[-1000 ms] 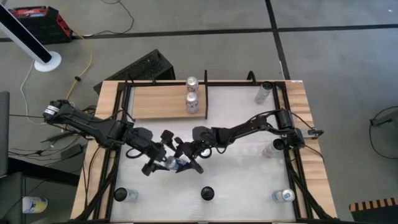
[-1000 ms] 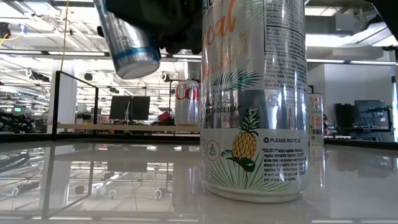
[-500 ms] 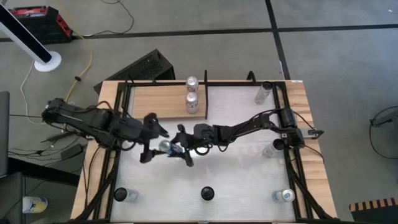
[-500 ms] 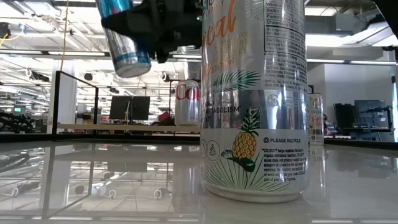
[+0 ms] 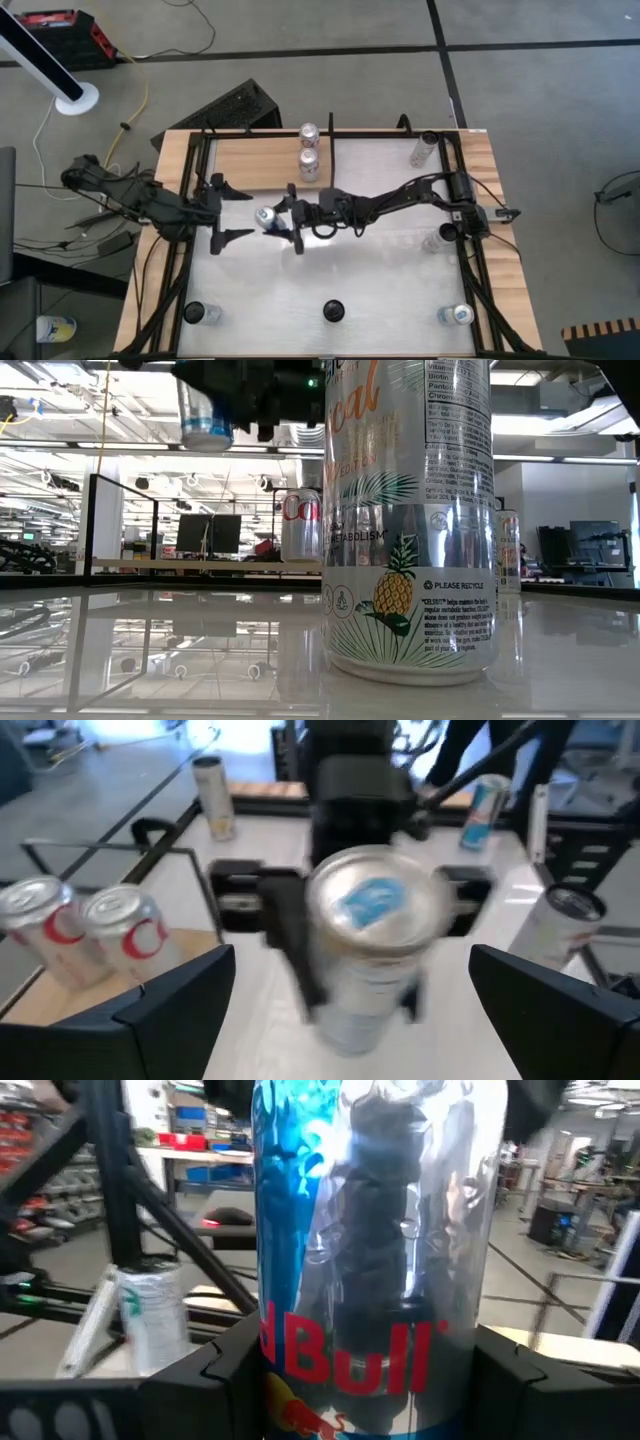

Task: Place canned beverage on shelf
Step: Put the top blue soda can on the shelf

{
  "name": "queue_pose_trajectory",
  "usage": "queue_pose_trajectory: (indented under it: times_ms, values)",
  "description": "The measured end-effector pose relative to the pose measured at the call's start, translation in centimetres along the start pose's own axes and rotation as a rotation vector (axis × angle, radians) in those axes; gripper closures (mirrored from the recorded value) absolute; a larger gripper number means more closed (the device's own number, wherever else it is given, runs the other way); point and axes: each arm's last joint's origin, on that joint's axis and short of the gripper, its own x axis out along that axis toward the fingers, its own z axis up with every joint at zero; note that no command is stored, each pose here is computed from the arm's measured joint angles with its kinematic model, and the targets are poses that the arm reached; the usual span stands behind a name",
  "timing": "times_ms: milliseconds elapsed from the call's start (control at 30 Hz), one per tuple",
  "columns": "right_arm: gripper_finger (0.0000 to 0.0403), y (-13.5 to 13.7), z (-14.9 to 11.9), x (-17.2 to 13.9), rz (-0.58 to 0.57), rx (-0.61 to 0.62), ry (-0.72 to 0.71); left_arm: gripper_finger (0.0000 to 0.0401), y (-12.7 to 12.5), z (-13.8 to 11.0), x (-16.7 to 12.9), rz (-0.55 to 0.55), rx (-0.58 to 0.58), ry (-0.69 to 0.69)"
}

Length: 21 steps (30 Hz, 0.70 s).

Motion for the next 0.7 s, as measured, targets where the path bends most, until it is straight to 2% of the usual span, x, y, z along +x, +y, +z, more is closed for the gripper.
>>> queue_pose_trajectory:
  times_ms: [200,433,600,700]
  values:
    - [0.0154,-0.4,0.0,0.0,-0.009,0.024,-0.004,0.0015,-0.1,-0.8,0.4,-0.015,0.031,-0.018]
    - [0.0154,-0.4,-0.2,0.0,-0.006,0.028,0.015,0.0014,-0.6,-0.9,1.8,0.101,0.121,-0.015]
    - [0.0154,-0.4,-0.4,-0.1,-0.005,0.031,0.037,0.0014,-1.4,-0.4,2.8,0.049,0.149,-0.059]
    - [0.0154,-0.4,-0.3,-0.1,-0.006,0.03,0.033,0.0014,-1.7,-0.5,3.5,0.058,0.154,-0.051]
